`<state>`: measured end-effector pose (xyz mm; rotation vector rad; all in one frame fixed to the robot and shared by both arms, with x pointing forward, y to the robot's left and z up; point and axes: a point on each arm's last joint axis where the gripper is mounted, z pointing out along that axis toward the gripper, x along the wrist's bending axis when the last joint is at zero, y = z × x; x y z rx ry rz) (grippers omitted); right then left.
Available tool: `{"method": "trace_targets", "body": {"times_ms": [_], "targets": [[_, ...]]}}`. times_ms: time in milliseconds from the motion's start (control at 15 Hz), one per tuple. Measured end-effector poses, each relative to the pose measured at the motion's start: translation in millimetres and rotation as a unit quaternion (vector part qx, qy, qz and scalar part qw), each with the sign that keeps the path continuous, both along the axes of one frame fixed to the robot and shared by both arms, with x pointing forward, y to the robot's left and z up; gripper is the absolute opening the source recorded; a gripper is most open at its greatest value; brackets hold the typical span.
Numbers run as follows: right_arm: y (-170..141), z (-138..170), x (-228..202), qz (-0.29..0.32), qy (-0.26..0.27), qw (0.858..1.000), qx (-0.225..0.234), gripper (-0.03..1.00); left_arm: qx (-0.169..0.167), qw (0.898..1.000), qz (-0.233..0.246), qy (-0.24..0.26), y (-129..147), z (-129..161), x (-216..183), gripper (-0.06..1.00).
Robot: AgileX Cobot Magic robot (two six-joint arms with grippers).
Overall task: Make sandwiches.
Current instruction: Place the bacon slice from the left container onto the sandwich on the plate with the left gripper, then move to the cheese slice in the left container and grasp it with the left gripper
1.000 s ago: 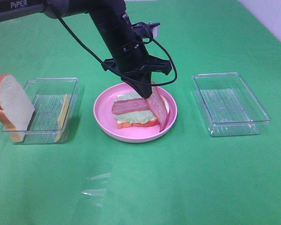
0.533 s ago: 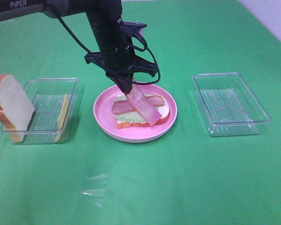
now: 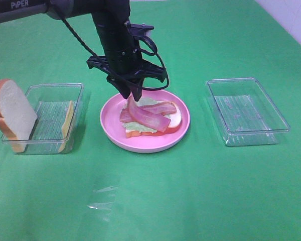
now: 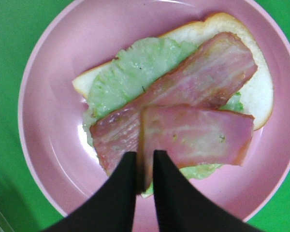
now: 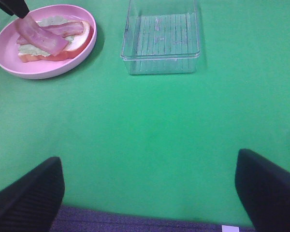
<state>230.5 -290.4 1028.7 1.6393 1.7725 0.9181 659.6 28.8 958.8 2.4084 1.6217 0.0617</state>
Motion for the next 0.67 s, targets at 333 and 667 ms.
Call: {"method": "trace_targets", "body": {"times_ms": [333,667], "targets": [[0.0,0.0,0.0,0.0,0.0,1.0,0.0,0.92,0.011,1.0,-0.014,-0.001,1.3,8.8,0.3,0.98],[0.0,0.0,0.0,0.0,0.0,1.0,0.0,0.92,-0.025,0.997,-0.02,-0.07,17.4,96.2,-24.3,0.99]]}}
